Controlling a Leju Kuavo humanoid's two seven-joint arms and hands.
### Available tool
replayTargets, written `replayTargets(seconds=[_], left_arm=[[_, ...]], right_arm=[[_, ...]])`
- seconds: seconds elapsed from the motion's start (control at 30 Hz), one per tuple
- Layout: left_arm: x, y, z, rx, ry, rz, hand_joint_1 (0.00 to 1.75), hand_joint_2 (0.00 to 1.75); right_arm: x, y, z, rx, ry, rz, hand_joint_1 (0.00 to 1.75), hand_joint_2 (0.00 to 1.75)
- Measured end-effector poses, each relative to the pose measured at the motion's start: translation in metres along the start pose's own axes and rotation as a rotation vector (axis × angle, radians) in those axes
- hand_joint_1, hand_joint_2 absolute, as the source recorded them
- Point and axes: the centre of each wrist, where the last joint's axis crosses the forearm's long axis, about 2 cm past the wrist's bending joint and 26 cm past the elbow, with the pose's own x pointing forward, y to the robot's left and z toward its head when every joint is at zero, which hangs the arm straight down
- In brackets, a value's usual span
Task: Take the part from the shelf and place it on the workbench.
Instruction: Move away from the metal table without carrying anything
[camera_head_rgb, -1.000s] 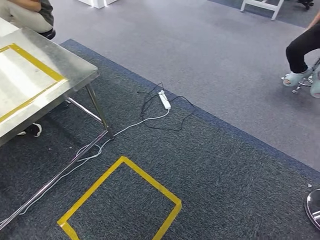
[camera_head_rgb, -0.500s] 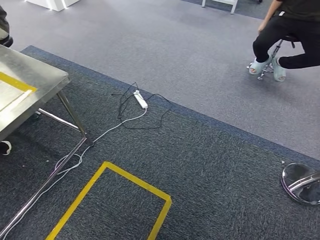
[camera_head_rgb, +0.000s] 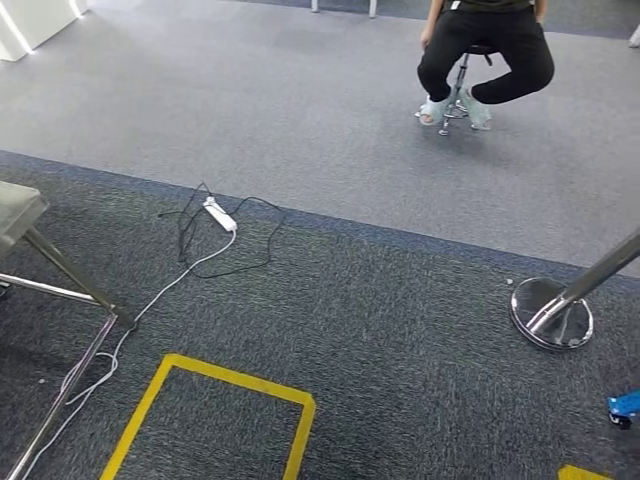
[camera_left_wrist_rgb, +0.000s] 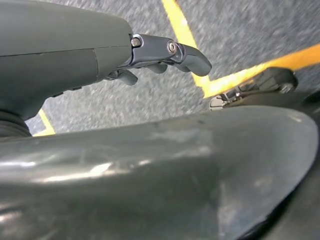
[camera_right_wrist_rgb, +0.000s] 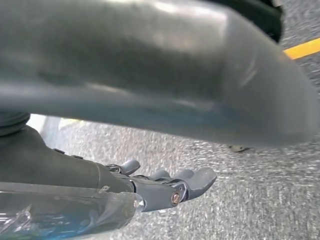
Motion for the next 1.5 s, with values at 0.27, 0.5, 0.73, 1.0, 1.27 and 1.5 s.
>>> replayTargets(seconds=[0.27,0.5,0.73,1.0,1.27,1.5], left_arm=[[0.007,0.002,0.004,0.011,-0.004,0.087,0.0,0.0],[0.034,-0.036,-0.001,0.146,0.004,0.07,0.0,0.0],[0.065,-0.078,-0.002,0.081,-0.07,0.063,0.0,0.0],[0.066,-0.078,-0.002,0.045,-0.072,0.041,0.0,0.0],[0.063,-0.077,-0.001,-0.003,-0.016,0.039,0.0,0.0],[0.056,-0.075,0.003,0.002,0.0,-0.011,0.0,0.0]], right_arm=[[-0.001,0.019,-0.002,0.007,0.006,0.103,0.0,0.0],[-0.005,0.04,-0.002,0.033,-0.015,0.059,0.0,0.0],[-0.007,0.052,0.0,0.022,-0.003,0.026,0.0,0.0],[-0.004,0.042,0.002,-0.005,-0.01,0.016,0.0,0.0],[-0.007,0.045,0.004,-0.004,0.005,-0.036,0.0,0.0],[-0.006,0.043,0.005,0.002,0.031,-0.018,0.0,0.0]])
